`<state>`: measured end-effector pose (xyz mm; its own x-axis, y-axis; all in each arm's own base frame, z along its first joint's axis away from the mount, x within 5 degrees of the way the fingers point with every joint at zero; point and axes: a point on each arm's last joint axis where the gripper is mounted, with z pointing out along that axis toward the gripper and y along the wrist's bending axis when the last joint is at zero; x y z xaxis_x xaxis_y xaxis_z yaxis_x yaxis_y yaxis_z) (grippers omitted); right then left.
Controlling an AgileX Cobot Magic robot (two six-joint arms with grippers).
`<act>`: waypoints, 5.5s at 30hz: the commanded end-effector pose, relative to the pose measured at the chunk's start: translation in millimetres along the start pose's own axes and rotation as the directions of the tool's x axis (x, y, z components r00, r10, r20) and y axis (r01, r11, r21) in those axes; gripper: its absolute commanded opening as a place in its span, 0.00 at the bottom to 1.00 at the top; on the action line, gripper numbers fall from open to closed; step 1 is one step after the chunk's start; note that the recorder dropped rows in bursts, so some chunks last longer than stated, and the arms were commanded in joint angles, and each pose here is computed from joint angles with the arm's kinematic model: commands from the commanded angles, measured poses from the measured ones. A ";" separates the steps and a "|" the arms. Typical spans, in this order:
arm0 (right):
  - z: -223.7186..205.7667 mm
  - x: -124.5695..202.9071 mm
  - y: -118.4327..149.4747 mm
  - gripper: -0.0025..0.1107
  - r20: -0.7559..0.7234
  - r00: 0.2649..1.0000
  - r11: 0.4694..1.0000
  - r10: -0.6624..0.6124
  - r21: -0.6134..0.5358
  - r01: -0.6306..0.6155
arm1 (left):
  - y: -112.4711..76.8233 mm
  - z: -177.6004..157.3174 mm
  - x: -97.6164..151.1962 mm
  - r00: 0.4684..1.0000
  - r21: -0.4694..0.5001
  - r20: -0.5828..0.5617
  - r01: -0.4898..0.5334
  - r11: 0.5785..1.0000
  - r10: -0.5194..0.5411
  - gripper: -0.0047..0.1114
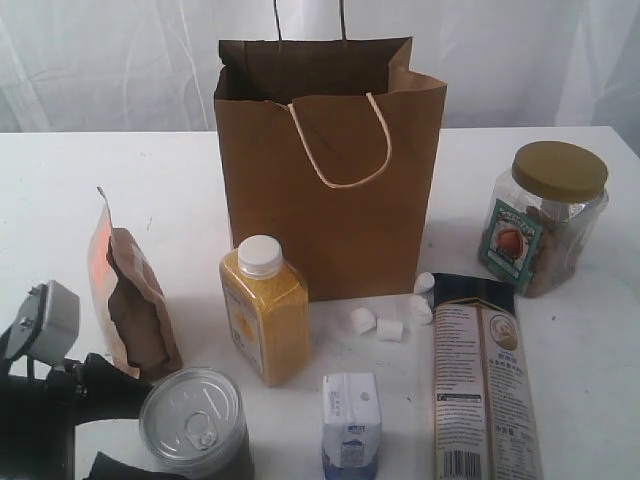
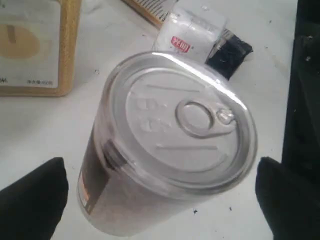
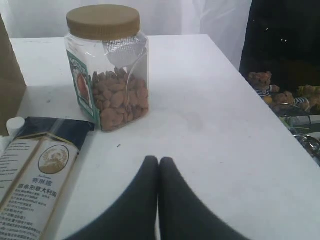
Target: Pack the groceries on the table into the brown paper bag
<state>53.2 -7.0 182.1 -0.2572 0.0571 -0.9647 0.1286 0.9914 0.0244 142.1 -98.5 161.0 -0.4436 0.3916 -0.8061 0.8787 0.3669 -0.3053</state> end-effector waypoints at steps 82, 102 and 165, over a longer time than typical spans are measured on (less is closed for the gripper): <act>-0.1 0.3 -0.4 0.02 0.005 1.000 1.000 0.003 0.007 -0.003 | 44.3 43.2 -34.0 0.950 0.075 -0.109 -0.286 0.955 0.293 0.74; -0.1 0.3 -0.4 0.02 0.005 1.000 1.000 0.003 0.007 -0.003 | 52.1 51.3 -38.1 0.984 0.047 -0.035 -0.174 0.984 0.176 0.73; 41.5 -174.9 28.5 0.02 0.510 0.849 0.953 0.135 -0.302 0.029 | 35.0 -29.4 -98.0 0.874 -0.388 0.377 0.450 0.804 -0.307 0.04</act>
<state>95.9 0.4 341.2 0.4592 0.3775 -0.8041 -0.2113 0.9256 0.3139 201.7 -110.7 245.0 -0.5194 0.0825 -0.8505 0.6468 0.6885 -0.3282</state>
